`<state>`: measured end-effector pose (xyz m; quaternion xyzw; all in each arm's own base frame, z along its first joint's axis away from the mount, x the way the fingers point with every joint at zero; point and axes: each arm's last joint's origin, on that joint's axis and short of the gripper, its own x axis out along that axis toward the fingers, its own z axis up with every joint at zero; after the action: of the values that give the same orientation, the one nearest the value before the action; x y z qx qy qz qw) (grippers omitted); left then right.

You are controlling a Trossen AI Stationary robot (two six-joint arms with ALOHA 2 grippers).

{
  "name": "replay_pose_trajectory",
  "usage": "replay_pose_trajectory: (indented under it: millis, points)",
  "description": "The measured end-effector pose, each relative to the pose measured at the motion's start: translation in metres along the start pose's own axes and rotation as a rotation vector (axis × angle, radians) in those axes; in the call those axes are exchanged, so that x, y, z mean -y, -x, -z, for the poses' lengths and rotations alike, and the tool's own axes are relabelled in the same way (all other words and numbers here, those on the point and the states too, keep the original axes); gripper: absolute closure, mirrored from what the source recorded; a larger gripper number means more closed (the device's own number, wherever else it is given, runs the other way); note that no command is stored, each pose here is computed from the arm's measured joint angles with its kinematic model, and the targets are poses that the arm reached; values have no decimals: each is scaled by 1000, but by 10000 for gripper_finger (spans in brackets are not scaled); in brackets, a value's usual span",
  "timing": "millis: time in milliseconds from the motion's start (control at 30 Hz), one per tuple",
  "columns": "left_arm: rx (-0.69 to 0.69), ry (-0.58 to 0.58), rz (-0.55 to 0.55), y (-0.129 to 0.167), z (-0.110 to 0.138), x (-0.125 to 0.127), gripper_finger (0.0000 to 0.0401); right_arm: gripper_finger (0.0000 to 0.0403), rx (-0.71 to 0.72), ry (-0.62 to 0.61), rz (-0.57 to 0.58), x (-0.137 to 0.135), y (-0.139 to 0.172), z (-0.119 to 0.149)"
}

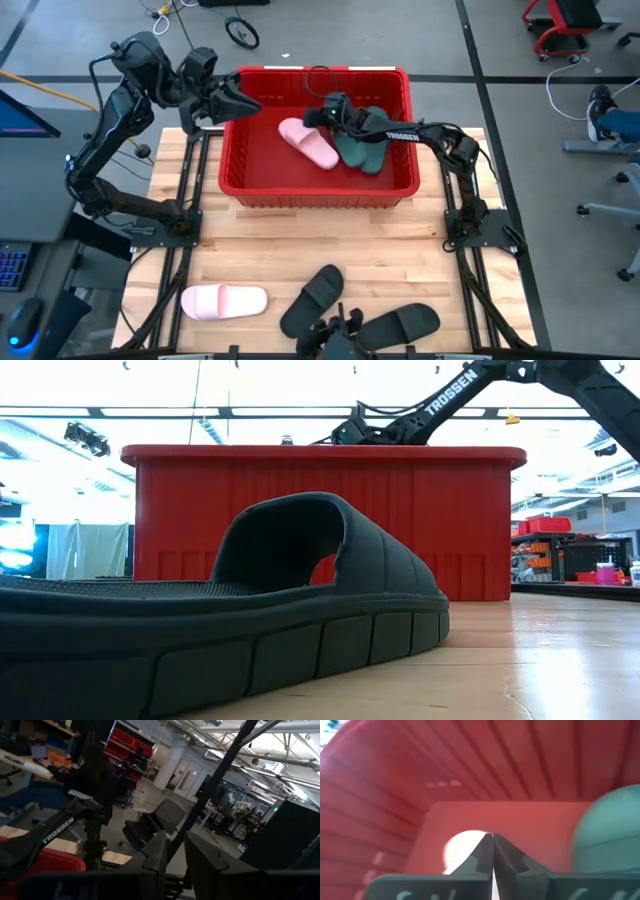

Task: Pick and place slides into bin
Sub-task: Put the pink slide into the red bin

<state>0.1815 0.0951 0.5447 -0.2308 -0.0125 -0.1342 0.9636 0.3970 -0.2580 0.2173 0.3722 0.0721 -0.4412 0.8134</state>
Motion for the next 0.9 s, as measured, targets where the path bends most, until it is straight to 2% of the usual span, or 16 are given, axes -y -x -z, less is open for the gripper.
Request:
replay_pose_trajectory:
  millis: [100, 200, 300, 367, 467, 633, 733, 900]
  points:
    - [-5, -5, -7, 1, 0, -2, 330, 399, -31, 28, -126, -10, 2, 1]
    - [-65, 66, -39, 5, 7, -7, 330, 399, 11, 53, -296, -31, 18, -11]
    - [-188, 146, -111, 9, 24, -13, 330, 400, 72, 93, -475, -61, 59, -35]
    - [-310, 223, -150, 12, 41, -14, 330, 400, 89, 176, -576, -81, 96, -46]
    - [-508, 345, -203, 16, 67, -9, 328, 401, 47, 323, -665, -102, 154, -51]
    - [-810, 554, -378, 17, 103, 14, 328, 400, -54, 503, -638, -109, 241, -45]
    - [-846, 652, -498, 7, 116, 29, 324, 400, -76, 569, -590, -106, 282, -41]
    - [-852, 732, -705, -12, 138, 59, 314, 397, -94, 645, -495, -98, 324, -31]
